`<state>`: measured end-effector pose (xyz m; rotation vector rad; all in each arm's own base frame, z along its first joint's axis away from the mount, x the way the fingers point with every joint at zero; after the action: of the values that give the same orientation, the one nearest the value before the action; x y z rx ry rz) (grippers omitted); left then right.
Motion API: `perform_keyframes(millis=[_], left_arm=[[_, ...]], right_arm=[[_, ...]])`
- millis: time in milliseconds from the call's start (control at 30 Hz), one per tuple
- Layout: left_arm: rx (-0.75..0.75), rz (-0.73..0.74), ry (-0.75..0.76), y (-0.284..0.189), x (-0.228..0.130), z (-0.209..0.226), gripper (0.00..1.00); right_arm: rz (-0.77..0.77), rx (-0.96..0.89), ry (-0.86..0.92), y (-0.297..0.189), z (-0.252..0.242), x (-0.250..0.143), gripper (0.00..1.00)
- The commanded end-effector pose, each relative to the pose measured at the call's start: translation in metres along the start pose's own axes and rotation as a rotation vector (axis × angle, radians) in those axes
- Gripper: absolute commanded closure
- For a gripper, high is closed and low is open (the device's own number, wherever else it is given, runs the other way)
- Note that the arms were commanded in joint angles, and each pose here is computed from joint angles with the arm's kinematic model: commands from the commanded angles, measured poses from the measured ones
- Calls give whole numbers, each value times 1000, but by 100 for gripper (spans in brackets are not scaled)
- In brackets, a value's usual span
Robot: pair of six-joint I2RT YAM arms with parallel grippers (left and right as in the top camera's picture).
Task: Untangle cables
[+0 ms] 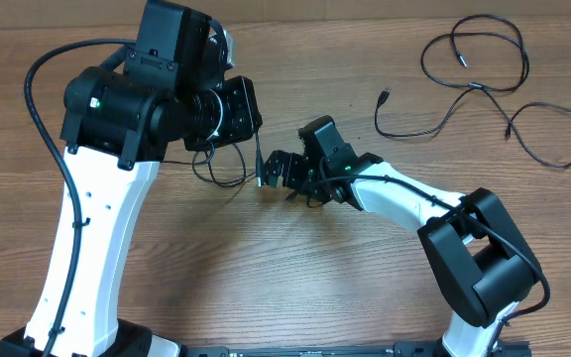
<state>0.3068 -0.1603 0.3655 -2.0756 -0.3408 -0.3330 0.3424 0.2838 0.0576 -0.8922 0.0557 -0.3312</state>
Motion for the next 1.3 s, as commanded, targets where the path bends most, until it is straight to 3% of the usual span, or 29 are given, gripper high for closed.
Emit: perform_keyframes(millis=[0,300,567,800,1267], left_arm=[[-49,15,23,-6,-6,-8,96],[-59,18,42,-4,-9,-16,96],[-63,13,41,-5,-9,-17,96],[-62,12,41,-5,-9,-17,96],[-54,13,40,-5,-9,-16,96]], right_arm=[[-54,-9,164,4,-2,6,0],[-37,37,202,6,19,-3,1],[-6,152,269,5,44,-4,14],[-35,122,363,14,43,-11,21],[-38,116,400,49,29,-12,22]])
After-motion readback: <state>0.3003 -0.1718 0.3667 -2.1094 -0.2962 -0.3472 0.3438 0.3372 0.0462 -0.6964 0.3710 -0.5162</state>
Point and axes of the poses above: each gripper's point midway between its finger pads, its own y axis out along the fingers, its own z axis along the line the jaws close on, x = y × z, the point moved 3 cm from there along -y, back along the fingers, and after that the axes turned 7 degrees about y, right-handed, at the moved point
